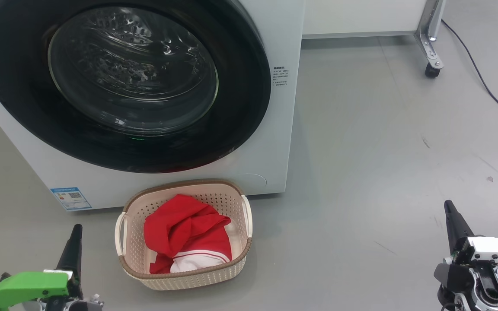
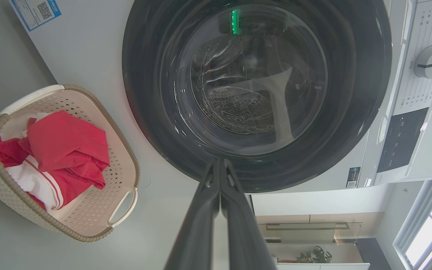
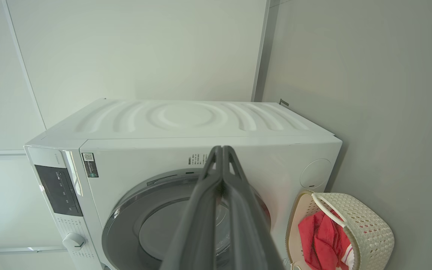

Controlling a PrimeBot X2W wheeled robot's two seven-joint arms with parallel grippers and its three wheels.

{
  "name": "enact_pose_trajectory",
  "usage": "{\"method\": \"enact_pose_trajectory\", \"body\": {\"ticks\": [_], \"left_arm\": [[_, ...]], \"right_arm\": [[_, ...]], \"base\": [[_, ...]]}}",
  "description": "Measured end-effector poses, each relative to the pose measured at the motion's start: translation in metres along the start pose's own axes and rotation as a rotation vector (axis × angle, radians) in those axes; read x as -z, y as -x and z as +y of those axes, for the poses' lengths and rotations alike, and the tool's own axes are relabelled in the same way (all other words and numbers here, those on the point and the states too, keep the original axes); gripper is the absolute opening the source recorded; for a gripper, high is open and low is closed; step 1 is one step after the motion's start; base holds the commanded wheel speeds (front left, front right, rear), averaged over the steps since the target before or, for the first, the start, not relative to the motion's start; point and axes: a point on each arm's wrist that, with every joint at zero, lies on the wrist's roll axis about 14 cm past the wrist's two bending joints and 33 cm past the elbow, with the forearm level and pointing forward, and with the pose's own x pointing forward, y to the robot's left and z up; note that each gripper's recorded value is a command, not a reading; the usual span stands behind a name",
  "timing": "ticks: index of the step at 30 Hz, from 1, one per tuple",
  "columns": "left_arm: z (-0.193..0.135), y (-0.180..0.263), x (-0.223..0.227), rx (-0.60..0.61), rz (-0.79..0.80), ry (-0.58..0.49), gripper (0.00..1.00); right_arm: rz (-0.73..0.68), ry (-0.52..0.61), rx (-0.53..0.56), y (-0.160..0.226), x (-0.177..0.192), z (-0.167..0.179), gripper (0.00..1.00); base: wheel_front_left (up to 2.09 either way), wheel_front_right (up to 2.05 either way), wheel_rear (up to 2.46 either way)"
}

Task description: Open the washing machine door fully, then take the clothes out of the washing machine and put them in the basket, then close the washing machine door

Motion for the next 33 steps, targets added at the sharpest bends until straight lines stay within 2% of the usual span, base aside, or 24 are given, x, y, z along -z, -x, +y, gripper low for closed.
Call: {"method": "enact_pose_trajectory", "body": {"ticks": [33], "left_arm": [[-0.0014, -0.0012, -0.0014, 0.004, -0.002, 0.001, 0.0]], "right_arm": [[-0.003, -0.005, 0.0, 0.0, 0.0001, -0.0002, 0.0]], "base": [[0.0, 0.0, 0.0]]}}
